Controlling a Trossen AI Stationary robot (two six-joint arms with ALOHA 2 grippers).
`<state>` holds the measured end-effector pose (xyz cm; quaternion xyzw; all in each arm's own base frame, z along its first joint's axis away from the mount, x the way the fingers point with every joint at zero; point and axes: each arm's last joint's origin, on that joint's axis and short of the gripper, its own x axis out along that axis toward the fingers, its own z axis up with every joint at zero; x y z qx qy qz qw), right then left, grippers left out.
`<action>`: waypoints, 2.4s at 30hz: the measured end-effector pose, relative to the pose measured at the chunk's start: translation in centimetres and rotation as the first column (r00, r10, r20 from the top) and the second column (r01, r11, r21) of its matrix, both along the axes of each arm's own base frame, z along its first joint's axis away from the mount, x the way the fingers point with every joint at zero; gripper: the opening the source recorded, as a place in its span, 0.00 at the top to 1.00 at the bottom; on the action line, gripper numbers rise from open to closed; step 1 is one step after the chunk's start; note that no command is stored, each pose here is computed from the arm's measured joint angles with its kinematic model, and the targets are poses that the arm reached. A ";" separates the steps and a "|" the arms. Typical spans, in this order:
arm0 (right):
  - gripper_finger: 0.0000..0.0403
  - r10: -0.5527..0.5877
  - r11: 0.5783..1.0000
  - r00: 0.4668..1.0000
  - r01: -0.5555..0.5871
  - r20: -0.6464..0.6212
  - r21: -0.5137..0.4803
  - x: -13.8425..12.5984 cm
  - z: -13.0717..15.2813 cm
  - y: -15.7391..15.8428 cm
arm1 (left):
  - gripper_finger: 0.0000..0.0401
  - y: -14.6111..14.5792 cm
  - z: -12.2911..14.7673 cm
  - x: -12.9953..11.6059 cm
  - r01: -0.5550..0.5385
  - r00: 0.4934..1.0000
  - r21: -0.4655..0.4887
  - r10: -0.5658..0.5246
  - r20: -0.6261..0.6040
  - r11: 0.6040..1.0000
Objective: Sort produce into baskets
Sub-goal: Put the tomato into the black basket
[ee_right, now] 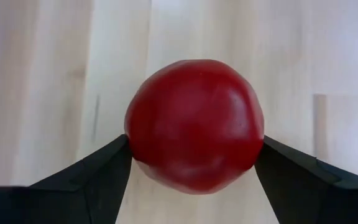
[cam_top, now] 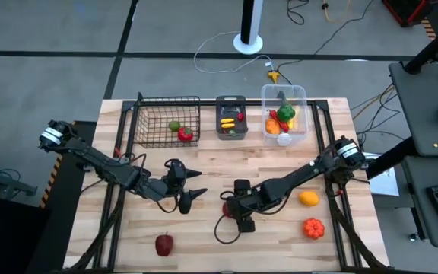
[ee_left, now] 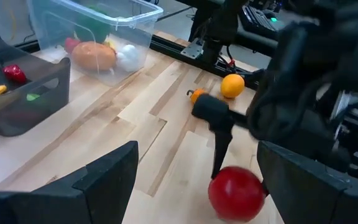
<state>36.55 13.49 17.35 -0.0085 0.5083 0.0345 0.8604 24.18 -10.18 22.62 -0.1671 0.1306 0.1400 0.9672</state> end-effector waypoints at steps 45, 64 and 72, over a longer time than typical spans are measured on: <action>0.23 -0.041 0.719 0.893 -0.285 0.448 0.634 2.3 3.9 -5.8 | 0.23 -6.6 0.2 1.7 0.490 0.867 0.595 -0.425 -0.259 0.637; 0.22 -0.043 0.706 0.884 -0.303 0.466 0.640 2.8 4.9 -5.7 | 0.23 -6.8 0.2 2.1 0.486 0.863 0.636 -0.441 -0.245 0.599; 0.17 -0.037 0.710 0.881 -0.308 0.471 0.633 2.8 4.8 -5.8 | 0.23 -6.8 0.2 2.1 0.490 0.861 0.634 -0.445 -0.246 0.598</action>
